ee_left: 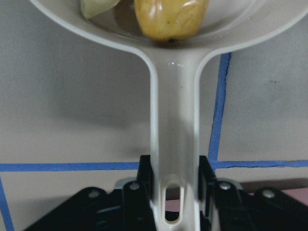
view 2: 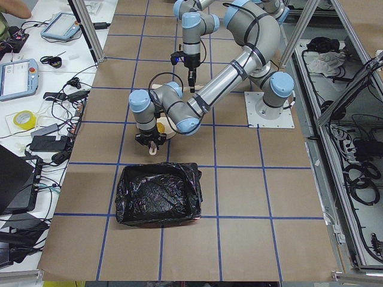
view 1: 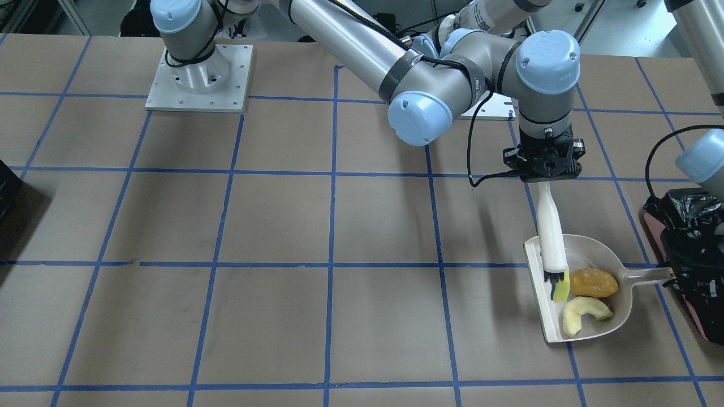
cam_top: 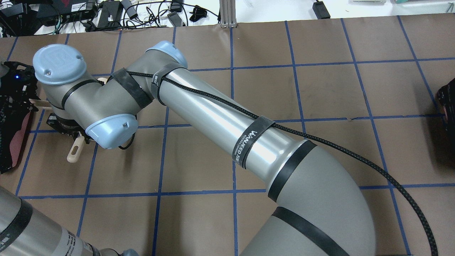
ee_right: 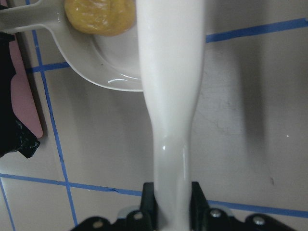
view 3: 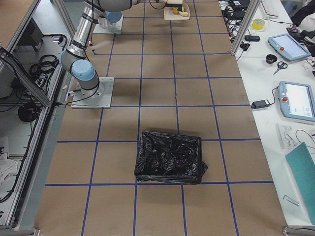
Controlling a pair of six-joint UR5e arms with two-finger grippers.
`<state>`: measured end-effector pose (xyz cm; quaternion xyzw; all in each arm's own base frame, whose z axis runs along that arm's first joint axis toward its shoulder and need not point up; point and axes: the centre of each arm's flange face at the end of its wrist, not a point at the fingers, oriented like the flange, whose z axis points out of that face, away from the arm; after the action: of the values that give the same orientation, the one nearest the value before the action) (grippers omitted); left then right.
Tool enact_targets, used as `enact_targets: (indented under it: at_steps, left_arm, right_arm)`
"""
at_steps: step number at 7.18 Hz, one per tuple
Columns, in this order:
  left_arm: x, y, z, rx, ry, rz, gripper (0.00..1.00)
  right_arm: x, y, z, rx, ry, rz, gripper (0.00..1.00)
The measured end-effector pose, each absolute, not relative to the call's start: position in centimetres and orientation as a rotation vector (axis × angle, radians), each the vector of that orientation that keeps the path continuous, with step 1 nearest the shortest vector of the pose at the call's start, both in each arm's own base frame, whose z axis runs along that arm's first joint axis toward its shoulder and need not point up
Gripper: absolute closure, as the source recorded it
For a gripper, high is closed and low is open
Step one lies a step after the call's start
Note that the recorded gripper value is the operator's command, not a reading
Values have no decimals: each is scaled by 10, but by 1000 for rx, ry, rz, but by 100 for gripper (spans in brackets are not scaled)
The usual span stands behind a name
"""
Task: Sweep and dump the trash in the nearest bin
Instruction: 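Sweep the remaining sponge and peel into the dustpan with right gripper's brush, then lift the loaded dustpan with left gripper toward the bin while right gripper withdraws the brush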
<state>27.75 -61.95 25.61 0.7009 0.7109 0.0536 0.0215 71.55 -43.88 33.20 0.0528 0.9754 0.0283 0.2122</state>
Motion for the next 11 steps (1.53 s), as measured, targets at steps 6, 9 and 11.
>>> enact_targets:
  at_steps: [6,9,11]
  left_arm:
    - [278,-619,256,2168,2208,166,100]
    - [277,-619,254,2168,2212,167,100]
    - [277,-619,254,2166,2214,165,100]
  right_arm:
    - [794,-367,266,179,2661,150,100]
    - [808,-345,262,239,2612,160,100]
    - [814,-331,260,229,2619,155,100]
